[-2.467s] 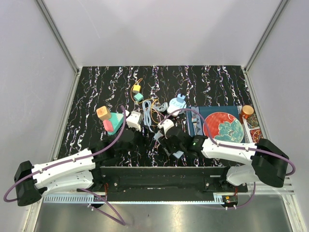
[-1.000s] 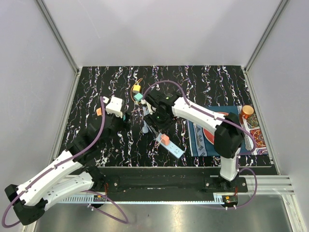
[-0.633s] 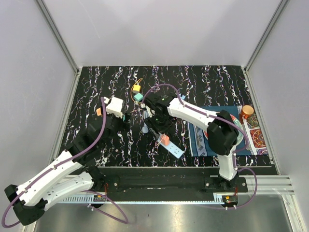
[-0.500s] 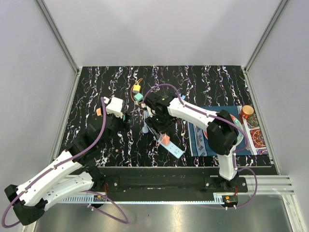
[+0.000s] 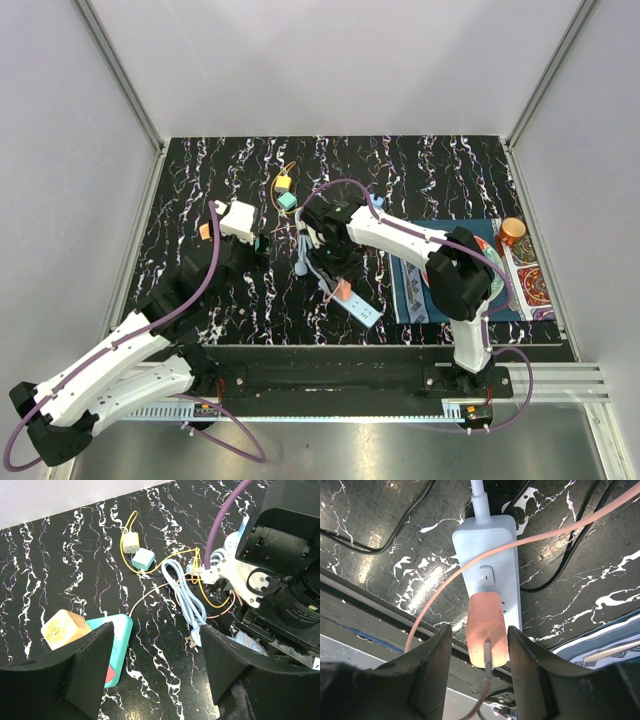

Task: Insert the plug
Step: Press the plug into the socket.

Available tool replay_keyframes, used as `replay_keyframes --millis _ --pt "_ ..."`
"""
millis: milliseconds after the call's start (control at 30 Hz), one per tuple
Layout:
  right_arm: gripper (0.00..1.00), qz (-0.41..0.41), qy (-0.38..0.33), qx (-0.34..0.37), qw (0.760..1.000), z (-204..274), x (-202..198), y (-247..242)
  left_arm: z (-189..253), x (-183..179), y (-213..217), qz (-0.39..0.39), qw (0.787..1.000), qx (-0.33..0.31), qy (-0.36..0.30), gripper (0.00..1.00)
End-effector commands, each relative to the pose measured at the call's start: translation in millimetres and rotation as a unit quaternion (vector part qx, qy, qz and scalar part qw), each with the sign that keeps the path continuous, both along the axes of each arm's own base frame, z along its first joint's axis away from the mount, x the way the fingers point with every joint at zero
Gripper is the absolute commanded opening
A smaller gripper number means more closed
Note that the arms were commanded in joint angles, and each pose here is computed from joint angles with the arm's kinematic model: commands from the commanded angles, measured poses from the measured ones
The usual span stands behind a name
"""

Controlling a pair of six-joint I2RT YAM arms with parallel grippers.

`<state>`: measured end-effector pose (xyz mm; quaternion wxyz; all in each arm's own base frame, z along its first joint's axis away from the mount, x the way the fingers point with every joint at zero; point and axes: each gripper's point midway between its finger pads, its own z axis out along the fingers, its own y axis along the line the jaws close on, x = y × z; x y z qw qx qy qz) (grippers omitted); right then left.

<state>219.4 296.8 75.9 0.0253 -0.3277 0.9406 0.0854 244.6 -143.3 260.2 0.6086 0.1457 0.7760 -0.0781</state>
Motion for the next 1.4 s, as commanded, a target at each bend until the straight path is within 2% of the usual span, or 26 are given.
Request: replay_keyframes --millis 0,133,167,267,367,667,867,1167,1367 --pt "0.5 -0.001 -0.001 0.003 1.0 3 -1 -3 9 3 3 0.007 1.0 -0.003 -0.014 0.73" --pt "0.34 0.0 0.002 0.007 1.0 5 -5 -5 10 3 3 0.007 1.0 -0.004 -0.015 0.73" --pt "0.26 0.002 -0.001 0.01 1.0 7 -5 -5 11 3 3 0.008 1.0 -0.004 -0.016 0.73" --pt "0.12 0.004 -0.005 0.011 1.0 7 -8 -9 11 3 3 0.007 1.0 -0.005 -0.016 0.73" --pt "0.01 0.014 -0.019 0.011 1.0 4 -13 -13 10 3 2 0.007 1.0 -0.005 -0.016 0.73" --pt "0.0 0.036 -0.096 -0.009 0.995 -8 -22 -22 8 5 4 0.014 1.0 -0.004 -0.015 0.73" --pt "0.0 0.053 -0.123 -0.057 0.989 -22 -25 -36 6 6 6 0.02 1.0 0.0 -0.015 0.73" --pt "0.0 0.073 -0.108 -0.091 0.987 -48 -32 -40 3 7 6 0.024 1.0 0.007 -0.012 0.73" --pt "0.0 0.086 -0.069 -0.12 0.987 -73 -43 -51 2 8 7 0.028 1.0 0.011 -0.01 0.73"
